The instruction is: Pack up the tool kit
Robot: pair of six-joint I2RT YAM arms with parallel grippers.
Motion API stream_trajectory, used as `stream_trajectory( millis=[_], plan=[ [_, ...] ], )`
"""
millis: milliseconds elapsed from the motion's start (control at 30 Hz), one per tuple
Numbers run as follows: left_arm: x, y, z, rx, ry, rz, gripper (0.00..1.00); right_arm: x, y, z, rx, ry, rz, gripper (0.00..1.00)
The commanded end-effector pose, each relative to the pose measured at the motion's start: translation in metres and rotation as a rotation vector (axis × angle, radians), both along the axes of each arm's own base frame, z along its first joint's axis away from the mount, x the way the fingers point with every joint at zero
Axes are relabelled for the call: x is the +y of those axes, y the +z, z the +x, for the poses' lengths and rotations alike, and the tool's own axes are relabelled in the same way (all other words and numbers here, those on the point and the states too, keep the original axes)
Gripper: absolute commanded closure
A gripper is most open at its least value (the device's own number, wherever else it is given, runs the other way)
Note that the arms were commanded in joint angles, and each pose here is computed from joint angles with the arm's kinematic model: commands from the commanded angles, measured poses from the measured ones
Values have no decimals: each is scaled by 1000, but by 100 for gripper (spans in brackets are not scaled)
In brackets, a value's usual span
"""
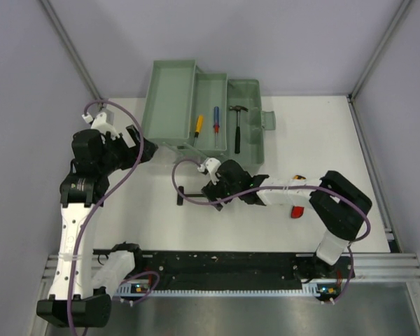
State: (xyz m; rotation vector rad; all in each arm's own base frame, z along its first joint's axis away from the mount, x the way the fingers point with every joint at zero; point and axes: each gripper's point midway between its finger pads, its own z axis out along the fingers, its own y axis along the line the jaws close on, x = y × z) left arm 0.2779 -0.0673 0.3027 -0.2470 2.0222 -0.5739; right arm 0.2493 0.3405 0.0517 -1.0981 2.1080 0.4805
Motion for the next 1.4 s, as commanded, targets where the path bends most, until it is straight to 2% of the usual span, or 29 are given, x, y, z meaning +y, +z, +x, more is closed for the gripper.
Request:
stream_trajectory(
  millis=[0, 233, 467, 567, 700, 800, 967, 1100, 1367],
  plan=[
    [3, 13, -3, -49, -2, 31, 2, 30, 12, 17, -74, 36, 58, 20],
    [5, 13, 0, -53, 2, 52, 2, 32, -18, 1, 1, 64, 11, 25],
    [6, 6, 2, -42, 4, 55, 2, 25, -30, -49, 46, 143, -50, 46],
    [6, 3, 4, -39, 4, 51, 2, 23, -35, -61, 76, 122, -52, 47],
    [5, 2, 6, -39, 2, 47, 2, 25, -44, -50, 63, 46, -68, 44],
    [5, 3, 8, -41, -1, 47, 2, 32, -51, -40, 58, 9, -89, 46],
    [5, 4, 8, -43, 1, 49, 2, 33, -58, -30, 33, -19, -124, 67],
    [6, 4, 7, -43, 3, 57, 2, 25, -62, -34, 34, 6, -167, 100],
    [9, 5, 8, -47, 10, 70, 2, 17, -22, -27, -65, -6, -134, 100]
  ],
)
